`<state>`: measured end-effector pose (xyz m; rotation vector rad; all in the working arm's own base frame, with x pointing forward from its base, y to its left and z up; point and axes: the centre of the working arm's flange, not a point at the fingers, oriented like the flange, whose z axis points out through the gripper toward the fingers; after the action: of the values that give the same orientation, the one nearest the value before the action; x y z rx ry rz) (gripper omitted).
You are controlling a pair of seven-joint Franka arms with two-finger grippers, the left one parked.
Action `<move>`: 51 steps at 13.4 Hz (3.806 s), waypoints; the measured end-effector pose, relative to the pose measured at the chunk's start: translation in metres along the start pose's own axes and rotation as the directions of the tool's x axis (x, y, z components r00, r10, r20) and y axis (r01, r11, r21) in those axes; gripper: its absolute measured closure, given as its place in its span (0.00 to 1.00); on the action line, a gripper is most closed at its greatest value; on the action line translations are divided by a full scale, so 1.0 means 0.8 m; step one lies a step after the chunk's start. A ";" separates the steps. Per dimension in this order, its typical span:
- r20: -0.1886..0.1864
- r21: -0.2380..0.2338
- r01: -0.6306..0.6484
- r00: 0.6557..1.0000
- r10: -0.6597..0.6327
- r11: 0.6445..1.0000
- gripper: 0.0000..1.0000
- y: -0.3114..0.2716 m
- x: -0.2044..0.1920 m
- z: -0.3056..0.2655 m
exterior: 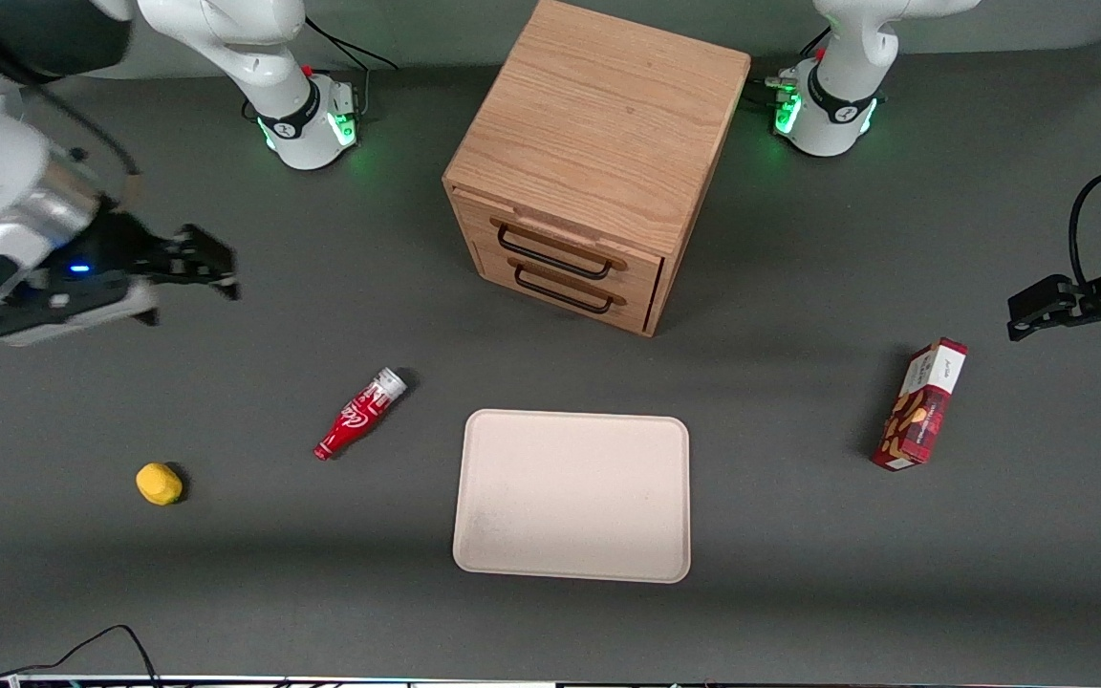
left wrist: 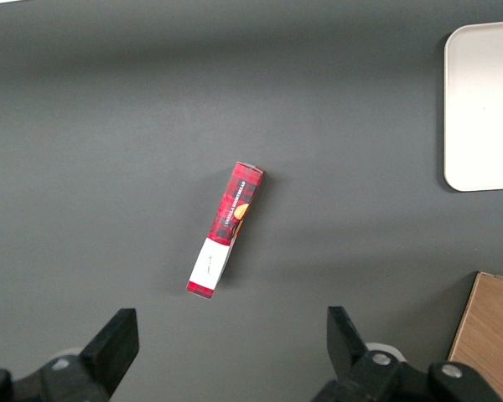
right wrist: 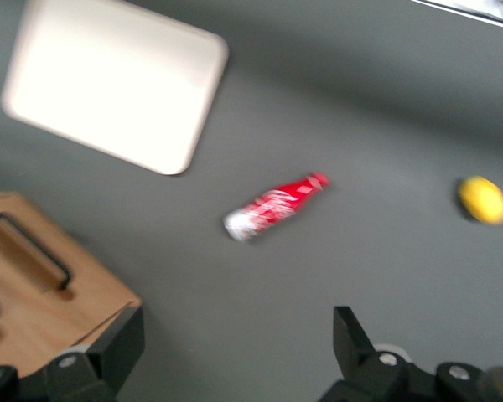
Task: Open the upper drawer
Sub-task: 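Move the right gripper to the black handle of the upper drawer, then pull the upper drawer outward by its handle with the right gripper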
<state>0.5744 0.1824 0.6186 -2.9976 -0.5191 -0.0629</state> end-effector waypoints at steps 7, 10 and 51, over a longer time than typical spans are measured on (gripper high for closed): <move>0.035 0.168 0.403 0.910 -0.414 0.900 0.00 -0.247 0.043 0.120; 0.070 0.174 0.539 0.828 -0.556 0.824 0.00 -0.308 0.044 0.196; -0.104 -0.039 0.769 0.632 -0.768 0.639 0.00 -0.145 0.156 0.294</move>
<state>0.6582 0.3567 0.4020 -2.4828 -1.7349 -0.2840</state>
